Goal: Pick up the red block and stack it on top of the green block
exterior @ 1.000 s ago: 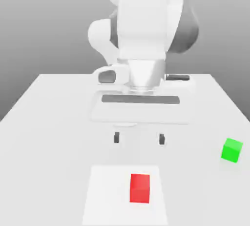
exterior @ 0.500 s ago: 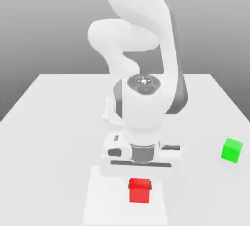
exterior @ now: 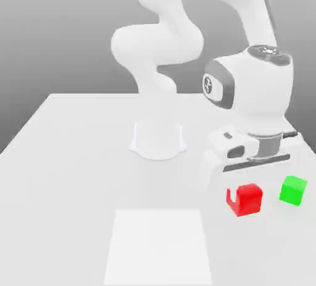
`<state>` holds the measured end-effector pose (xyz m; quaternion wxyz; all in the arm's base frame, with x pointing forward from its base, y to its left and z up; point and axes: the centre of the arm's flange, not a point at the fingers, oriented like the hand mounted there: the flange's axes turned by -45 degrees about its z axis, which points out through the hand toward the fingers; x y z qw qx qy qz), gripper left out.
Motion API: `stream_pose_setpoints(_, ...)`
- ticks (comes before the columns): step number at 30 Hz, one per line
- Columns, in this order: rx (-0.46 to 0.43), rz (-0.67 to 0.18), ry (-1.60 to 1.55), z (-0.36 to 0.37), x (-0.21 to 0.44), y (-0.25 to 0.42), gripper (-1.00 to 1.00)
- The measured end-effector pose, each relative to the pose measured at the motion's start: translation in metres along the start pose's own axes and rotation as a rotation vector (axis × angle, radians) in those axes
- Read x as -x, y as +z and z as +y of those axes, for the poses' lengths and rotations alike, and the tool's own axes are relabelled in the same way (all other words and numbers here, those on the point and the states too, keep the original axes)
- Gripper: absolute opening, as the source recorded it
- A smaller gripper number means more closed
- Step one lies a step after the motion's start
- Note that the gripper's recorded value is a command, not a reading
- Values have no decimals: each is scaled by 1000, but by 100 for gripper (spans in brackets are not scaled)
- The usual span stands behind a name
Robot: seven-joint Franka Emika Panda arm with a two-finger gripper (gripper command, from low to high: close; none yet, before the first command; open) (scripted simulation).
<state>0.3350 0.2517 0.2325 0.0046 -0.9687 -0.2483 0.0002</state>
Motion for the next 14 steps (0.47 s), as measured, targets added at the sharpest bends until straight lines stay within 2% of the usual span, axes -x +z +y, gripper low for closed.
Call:
stream_pose_setpoints(6,8,-2,-407,-153,51,-4,-100)
stream_pose_setpoints(10,10,-1,-342,-128,37,34,-100)
stream_pose_setpoints(11,9,-2,-341,-128,37,45,100)
stream_pose_setpoints(14,9,-2,-341,-128,37,45,100)
